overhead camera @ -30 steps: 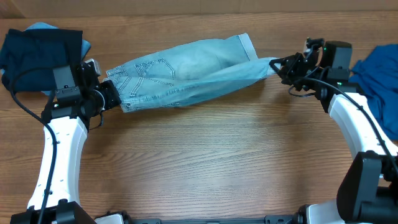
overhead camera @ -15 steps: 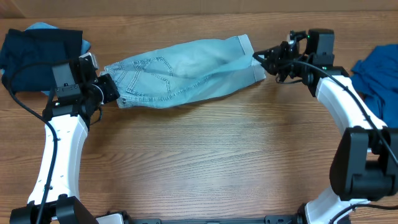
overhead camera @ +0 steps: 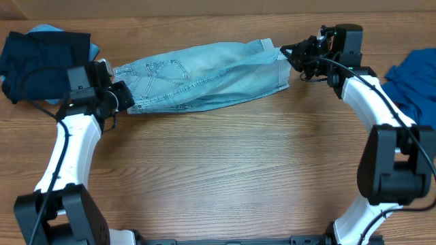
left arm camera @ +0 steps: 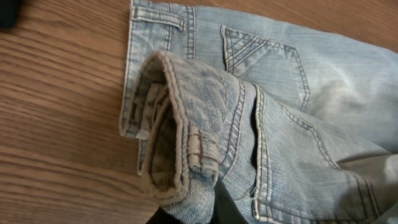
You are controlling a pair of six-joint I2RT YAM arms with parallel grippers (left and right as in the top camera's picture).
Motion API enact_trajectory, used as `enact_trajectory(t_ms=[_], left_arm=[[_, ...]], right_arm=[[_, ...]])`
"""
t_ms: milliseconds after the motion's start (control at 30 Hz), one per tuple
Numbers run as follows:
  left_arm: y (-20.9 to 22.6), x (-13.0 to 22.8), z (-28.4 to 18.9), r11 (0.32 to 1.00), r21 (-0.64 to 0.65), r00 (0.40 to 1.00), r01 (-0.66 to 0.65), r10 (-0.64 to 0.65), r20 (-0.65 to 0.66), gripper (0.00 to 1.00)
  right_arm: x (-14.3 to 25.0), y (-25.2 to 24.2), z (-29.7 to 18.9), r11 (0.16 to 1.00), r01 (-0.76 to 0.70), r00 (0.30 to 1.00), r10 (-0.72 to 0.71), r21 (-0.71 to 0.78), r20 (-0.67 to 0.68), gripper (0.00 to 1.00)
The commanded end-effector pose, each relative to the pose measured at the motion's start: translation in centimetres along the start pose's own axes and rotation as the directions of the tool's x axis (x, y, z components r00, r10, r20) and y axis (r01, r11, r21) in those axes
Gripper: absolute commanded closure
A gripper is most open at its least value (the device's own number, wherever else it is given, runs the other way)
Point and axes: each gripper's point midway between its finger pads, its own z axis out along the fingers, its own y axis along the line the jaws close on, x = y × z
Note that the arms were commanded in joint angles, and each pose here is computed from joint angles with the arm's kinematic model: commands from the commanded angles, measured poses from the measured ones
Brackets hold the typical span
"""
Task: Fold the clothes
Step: 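Lay the folded edge onto the top half with both grippers, then release the shorts and raise both grippers away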
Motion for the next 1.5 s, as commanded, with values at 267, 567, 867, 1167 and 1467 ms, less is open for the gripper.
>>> enact_trajectory(t_ms=[267,567,867,1167,1467], left_arm=[[-0.3,-2.7,-0.2,0.999,-0.016,0.995,0.034,-0.032,0.091,0.95],[-0.4,-5.0,0.0,0.994,0.001,0.978,0.106,-0.105,0.182,0.93],[-0.5,-5.0,3.4,0.978,0.034,0.961,0.206,-0.209,0.180,0.90],[-1.5,-6.7,4.1,0.969,0.093,0.938,0.229,-0.245,0.246,0.78],[-0.7,-7.0,4.1,0.972,0.041,0.933,0.231,-0.233,0.276,0.50]], right_arm=[[-3.7,1.1,3.1,0.992,0.080,0.994,-0.073,-0.094,0.085,0.90],[-4.7,1.2,3.1,0.992,0.098,0.987,-0.086,-0.085,0.139,0.85],[-5.5,0.9,3.1,0.991,0.123,0.976,-0.111,-0.054,0.187,0.82],[-5.7,2.9,2.9,0.955,0.279,0.944,-0.253,-0.104,0.212,0.78],[-2.1,-0.1,3.5,0.946,0.318,0.948,-0.317,-0.053,0.030,0.55]])
